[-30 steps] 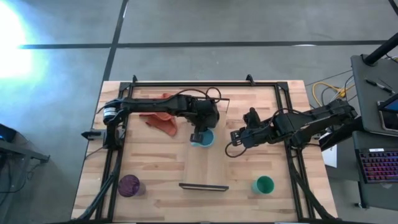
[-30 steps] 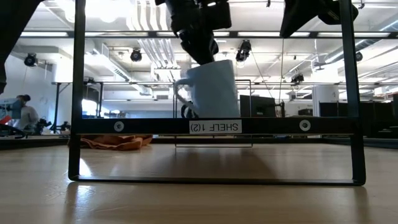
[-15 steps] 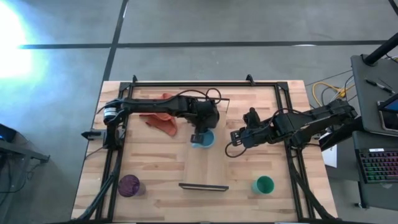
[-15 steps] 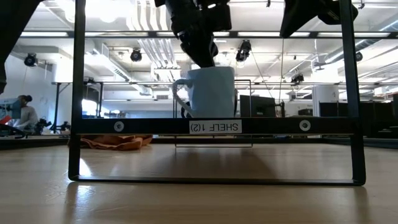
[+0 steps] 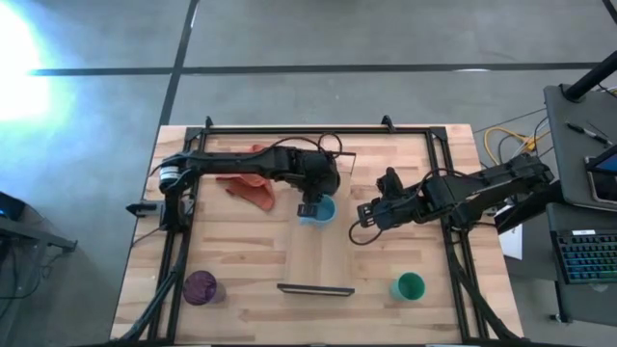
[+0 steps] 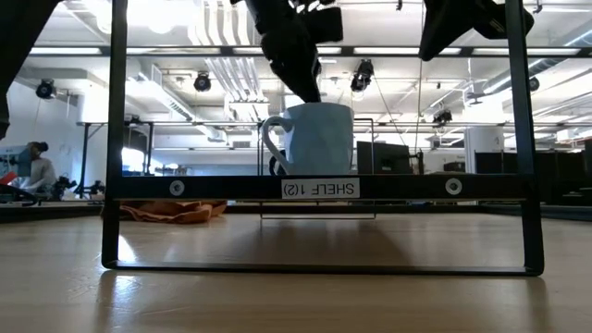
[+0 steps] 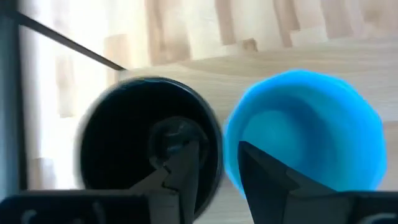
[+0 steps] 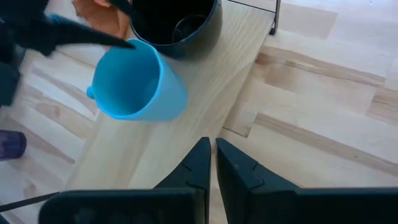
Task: Stack small to large cups/mugs on shelf
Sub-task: Put the blue mug on the shelf
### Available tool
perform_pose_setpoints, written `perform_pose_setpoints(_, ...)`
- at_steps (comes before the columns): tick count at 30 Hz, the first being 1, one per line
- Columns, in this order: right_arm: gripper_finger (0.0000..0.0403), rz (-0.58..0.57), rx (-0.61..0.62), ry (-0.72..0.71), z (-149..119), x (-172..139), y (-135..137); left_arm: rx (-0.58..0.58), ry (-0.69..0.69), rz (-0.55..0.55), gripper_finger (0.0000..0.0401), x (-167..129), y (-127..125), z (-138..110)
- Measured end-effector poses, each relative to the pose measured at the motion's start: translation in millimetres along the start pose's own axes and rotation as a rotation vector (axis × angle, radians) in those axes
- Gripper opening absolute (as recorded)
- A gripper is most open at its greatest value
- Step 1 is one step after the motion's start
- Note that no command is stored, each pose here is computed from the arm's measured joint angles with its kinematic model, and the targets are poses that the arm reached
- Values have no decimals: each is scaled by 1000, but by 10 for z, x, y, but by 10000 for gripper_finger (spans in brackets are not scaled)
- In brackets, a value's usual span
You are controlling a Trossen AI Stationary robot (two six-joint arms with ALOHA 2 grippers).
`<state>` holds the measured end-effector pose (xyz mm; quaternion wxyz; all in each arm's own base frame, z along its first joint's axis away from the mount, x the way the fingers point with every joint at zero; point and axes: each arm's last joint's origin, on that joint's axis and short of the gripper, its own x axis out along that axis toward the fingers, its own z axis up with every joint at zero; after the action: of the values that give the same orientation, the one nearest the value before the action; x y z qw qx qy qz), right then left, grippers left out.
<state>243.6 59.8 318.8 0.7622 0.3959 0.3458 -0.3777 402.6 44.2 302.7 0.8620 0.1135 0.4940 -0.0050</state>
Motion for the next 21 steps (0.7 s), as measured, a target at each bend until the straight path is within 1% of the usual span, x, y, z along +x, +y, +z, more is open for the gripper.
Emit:
perform_pose_setpoints(3, 18, -6, -3, 3, -10, 16, -10, -21, -26, 35, 98, -179, 20, 16)
perform_pose_setpoints(6, 18, -12, -12, 24, -24, 31, -21, -115, -39, 45, 98, -428, 22, -27)
perform_pose_setpoints(9, 18, -11, -35, 38, -31, 35, -24, -212, -63, -12, 98, -693, -29, -105)
perform_pose_setpoints(12, 18, -4, -69, 59, -26, 32, -31, -305, -76, -58, 92, -848, -134, -186)
perform_pose_setpoints(15, 17, 2, -91, 57, 7, 18, -48, -366, -54, -88, 67, -843, -278, -273)
perform_pose_setpoints(19, 17, -6, -112, 46, 89, 29, -105, -420, -27, -117, 12, -746, -465, -342)
perform_pose_setpoints(21, 17, -12, -122, 48, 138, 44, -137, -449, -24, -127, 6, -703, -530, -347)
